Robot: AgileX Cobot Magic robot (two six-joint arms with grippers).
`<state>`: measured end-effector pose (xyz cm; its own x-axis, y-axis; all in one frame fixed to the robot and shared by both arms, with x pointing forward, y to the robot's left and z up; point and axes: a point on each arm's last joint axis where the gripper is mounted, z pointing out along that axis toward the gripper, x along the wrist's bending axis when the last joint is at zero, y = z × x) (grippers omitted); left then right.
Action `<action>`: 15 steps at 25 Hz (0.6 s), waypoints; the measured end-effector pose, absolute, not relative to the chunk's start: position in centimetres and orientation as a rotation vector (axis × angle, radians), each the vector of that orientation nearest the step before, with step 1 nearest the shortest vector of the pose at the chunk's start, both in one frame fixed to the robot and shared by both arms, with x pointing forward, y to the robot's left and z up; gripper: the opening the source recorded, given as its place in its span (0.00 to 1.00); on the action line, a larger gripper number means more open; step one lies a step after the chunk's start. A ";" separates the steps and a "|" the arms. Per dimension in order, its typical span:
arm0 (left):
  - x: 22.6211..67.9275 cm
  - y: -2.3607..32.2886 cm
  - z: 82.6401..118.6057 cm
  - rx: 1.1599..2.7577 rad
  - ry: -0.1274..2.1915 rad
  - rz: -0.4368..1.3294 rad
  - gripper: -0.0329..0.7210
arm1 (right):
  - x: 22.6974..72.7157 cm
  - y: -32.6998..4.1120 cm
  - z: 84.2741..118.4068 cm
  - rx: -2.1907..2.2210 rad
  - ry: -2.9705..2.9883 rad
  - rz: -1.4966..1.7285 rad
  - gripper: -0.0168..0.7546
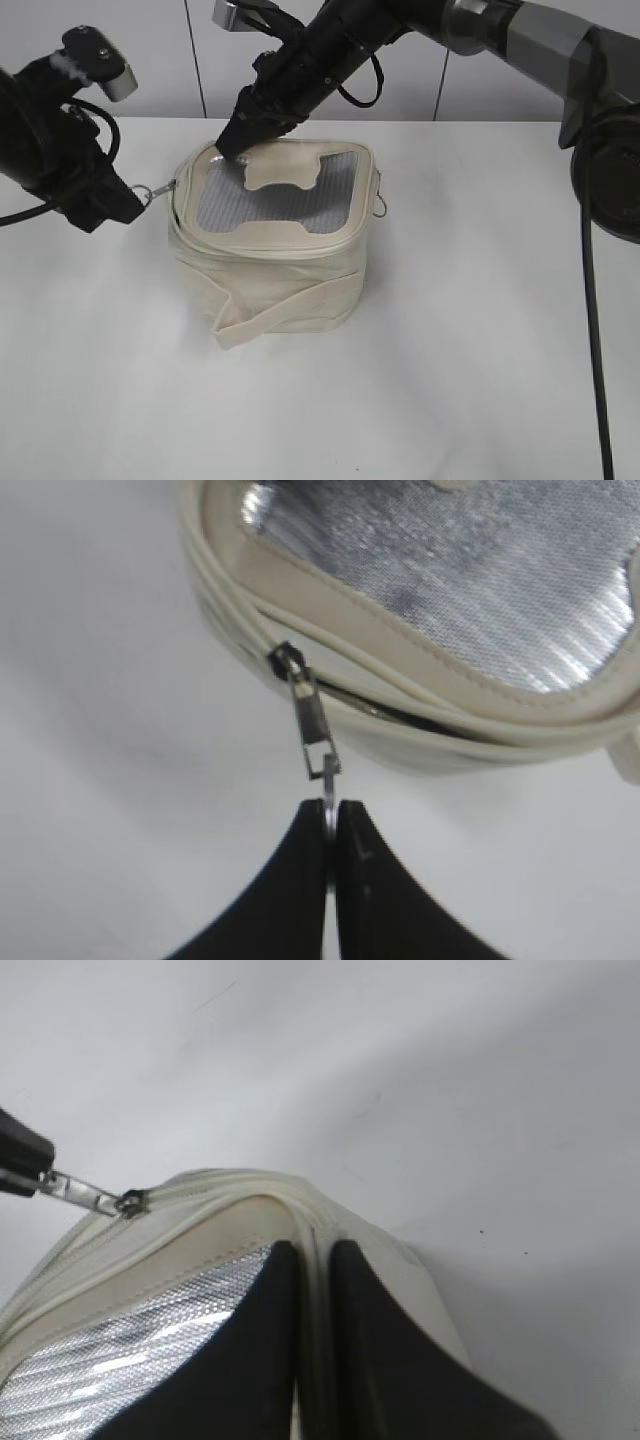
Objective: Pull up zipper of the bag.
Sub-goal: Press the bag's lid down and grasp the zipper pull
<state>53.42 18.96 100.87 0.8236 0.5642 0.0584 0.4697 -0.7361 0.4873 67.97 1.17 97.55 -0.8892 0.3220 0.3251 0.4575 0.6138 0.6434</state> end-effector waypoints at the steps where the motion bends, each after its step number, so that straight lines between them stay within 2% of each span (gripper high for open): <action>1: 53.1 18.9 100.8 2.557 0.776 0.233 0.03 | 68.0 1.2 97.5 -0.656 -2.656 -1.133 0.12; 8: 51.3 18.2 100.9 2.580 0.787 -0.016 0.03 | 68.0 1.2 97.5 -0.692 -2.638 -1.127 0.12; 12: 49.5 15.3 100.9 2.630 0.643 -0.097 0.03 | 68.0 1.2 97.5 -0.700 -2.634 -1.125 0.12; 15: 48.1 12.5 100.9 2.655 0.502 -0.086 0.03 | 67.9 1.2 97.6 -0.700 -2.627 -1.121 0.11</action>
<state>48.05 12.50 100.95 0.9322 0.3342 -0.1386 0.3613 -0.8398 0.4052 67.91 1.17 97.55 -0.8676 0.3451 0.3581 0.4973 0.6002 0.6265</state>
